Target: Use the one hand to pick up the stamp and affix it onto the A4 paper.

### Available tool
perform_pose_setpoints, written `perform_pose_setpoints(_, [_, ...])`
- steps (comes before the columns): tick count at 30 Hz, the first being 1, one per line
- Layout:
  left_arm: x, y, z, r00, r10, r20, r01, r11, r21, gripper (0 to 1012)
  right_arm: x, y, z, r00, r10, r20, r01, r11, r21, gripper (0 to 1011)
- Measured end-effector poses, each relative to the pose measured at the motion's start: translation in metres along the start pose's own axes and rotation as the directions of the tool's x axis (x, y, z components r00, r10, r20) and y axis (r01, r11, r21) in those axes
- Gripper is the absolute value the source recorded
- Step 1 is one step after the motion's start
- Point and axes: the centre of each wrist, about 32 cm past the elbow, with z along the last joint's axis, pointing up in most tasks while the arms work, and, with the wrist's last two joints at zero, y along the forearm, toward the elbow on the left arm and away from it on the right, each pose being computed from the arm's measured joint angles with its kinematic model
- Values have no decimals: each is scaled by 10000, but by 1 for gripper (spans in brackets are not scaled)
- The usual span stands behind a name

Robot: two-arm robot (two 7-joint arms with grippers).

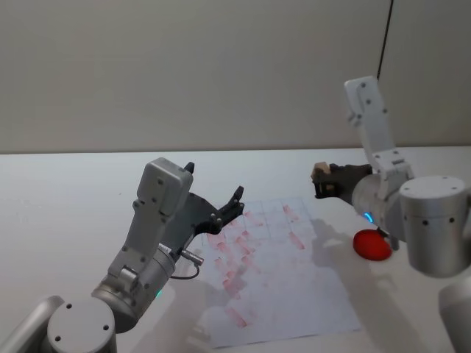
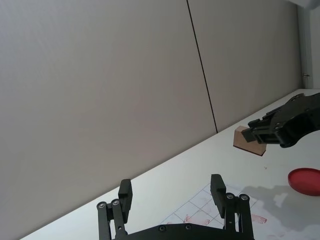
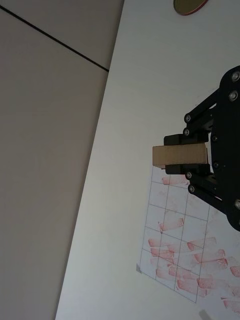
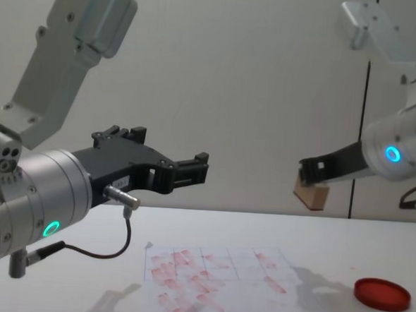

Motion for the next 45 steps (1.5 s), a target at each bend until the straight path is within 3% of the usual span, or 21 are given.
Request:
perform_pose_setpoints(9, [0,0,0,10000,0,0,0,10000,1,993,96,-71,-58,9994,-285,-203,277,9989,-387,201])
perform_pose_setpoints(18, [0,0,0,10000,0,0,0,10000,0,993,179,-87,-207,9981,-494,-378,459,9949,-895,201])
perform_pose_setpoints(29, [0,0,0,10000,0,-1,0,10000,1,993,276,-41,-406,9955,-831,-458,758,9868,-1430,201])
perform_pose_setpoints(45, [0,0,0,10000,1,0,-1,10000,1,993,373,41,-559,9930,-1108,-414,1015,9777,-1840,201])
